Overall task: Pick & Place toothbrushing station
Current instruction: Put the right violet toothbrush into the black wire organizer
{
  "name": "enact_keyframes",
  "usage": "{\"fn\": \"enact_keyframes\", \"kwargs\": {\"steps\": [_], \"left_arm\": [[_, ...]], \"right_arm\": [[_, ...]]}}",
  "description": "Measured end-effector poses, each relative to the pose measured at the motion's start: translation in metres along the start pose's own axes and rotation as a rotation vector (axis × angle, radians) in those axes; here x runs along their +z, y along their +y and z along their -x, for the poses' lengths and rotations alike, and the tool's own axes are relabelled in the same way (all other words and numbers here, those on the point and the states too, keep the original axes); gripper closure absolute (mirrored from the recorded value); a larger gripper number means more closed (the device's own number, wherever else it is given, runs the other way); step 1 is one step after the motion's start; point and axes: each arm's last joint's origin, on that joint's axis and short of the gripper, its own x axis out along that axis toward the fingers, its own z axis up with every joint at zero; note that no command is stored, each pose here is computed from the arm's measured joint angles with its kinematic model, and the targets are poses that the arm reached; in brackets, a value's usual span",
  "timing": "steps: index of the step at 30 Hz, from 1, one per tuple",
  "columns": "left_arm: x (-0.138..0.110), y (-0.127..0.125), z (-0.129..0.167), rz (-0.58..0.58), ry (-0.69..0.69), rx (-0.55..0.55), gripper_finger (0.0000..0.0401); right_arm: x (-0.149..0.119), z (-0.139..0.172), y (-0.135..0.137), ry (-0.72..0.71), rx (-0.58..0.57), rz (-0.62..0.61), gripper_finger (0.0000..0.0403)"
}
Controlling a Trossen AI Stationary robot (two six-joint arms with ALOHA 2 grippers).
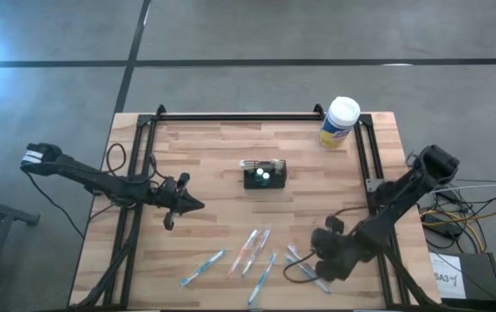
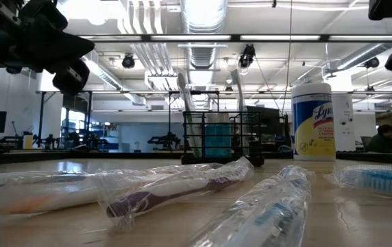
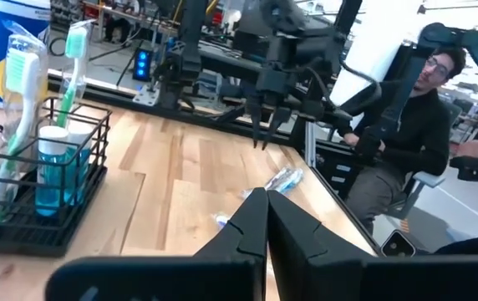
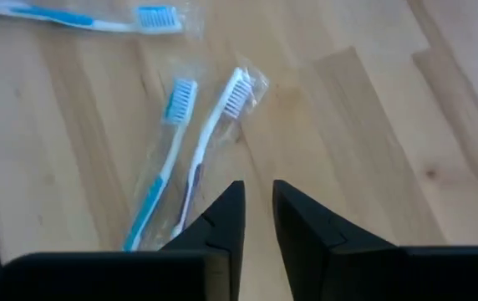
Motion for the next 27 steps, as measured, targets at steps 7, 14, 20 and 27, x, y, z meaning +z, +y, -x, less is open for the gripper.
{"fn": "enact_keyframes", "kwargs": {"steps": [7, 14, 20, 27], "left_arm": [[0.000, 0.000, 0.000, 0.018, 0.000, 0.000, 0.0391], [0.000, 0.000, 0.000, 0.044, 0.000, -0.002, 0.0391], [0.001, -0.001, -0.002, -0.002, 0.033, -0.006, 0.0396], [0.009, -0.003, -0.009, -0.050, 0.152, 0.045, 0.0395]], "right_arm": [[0.016, -0.008, 0.043, 0.050, -0.087, 0.045, 0.0273], [0.021, -0.021, 0.058, 0.143, -0.237, 0.014, 0.0220], [0.022, -0.035, 0.059, 0.254, -0.210, -0.022, 0.0225], [0.025, -0.039, 0.058, 0.260, -0.196, -0.030, 0.0238]]}}
